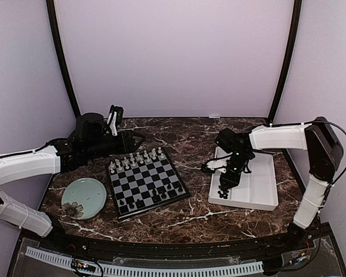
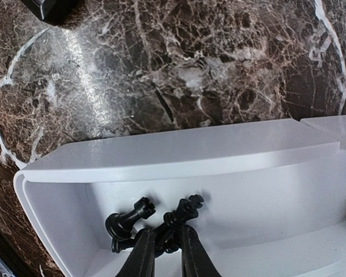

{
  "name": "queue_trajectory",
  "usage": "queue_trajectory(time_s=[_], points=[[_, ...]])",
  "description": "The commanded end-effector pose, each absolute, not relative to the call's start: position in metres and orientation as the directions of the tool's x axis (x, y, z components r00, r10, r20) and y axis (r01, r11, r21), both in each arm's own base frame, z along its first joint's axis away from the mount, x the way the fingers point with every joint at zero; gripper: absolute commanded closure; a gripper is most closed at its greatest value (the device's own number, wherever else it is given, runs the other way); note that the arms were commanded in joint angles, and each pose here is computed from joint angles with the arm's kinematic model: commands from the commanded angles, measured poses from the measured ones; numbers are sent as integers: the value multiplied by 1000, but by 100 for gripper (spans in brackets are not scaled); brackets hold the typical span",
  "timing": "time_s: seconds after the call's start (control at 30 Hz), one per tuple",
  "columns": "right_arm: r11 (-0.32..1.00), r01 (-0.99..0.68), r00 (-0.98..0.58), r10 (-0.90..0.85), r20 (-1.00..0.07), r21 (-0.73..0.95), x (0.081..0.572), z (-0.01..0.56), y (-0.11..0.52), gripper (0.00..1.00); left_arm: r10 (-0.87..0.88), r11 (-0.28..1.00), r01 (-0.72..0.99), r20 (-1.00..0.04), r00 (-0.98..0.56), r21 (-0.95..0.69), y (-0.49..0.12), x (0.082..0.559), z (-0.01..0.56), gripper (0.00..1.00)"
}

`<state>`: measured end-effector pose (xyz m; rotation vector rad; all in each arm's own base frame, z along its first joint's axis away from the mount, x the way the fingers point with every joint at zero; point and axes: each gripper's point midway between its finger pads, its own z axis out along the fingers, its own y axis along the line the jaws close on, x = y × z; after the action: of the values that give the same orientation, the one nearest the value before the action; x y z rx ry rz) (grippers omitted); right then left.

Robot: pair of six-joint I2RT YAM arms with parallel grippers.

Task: Set up the chess pieces on the board
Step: Pick up the queen from the storage box.

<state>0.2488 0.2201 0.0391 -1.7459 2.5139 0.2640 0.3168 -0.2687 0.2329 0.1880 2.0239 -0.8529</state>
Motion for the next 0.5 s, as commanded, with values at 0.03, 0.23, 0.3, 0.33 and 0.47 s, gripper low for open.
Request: queue_trajectory(time_s=[0.03,0.23,0.3,0.33,0.47], points=[[359,-927,-374,-913,-162,111,244,40,222,79,-206,738,450,-803,-560,-503,-270,319,249,42],[364,-921,-381,-917,-117,141,232,28,217,74,-210,734,445,-794,-570,-513,-270,319,246,42],[366,-919,-383,-917,-114,148,229,28,217,73,-212,735,443,-794,-570,-514,-270,319,245,42],[367,-917,-386,-915,-116,152,228,30,218,73,-212,735,442,-794,-570,-514,-269,318,245,42],[370,-915,-391,-912,-128,161,227,38,220,72,-212,737,439,-792,-573,-514,-270,319,243,42]])
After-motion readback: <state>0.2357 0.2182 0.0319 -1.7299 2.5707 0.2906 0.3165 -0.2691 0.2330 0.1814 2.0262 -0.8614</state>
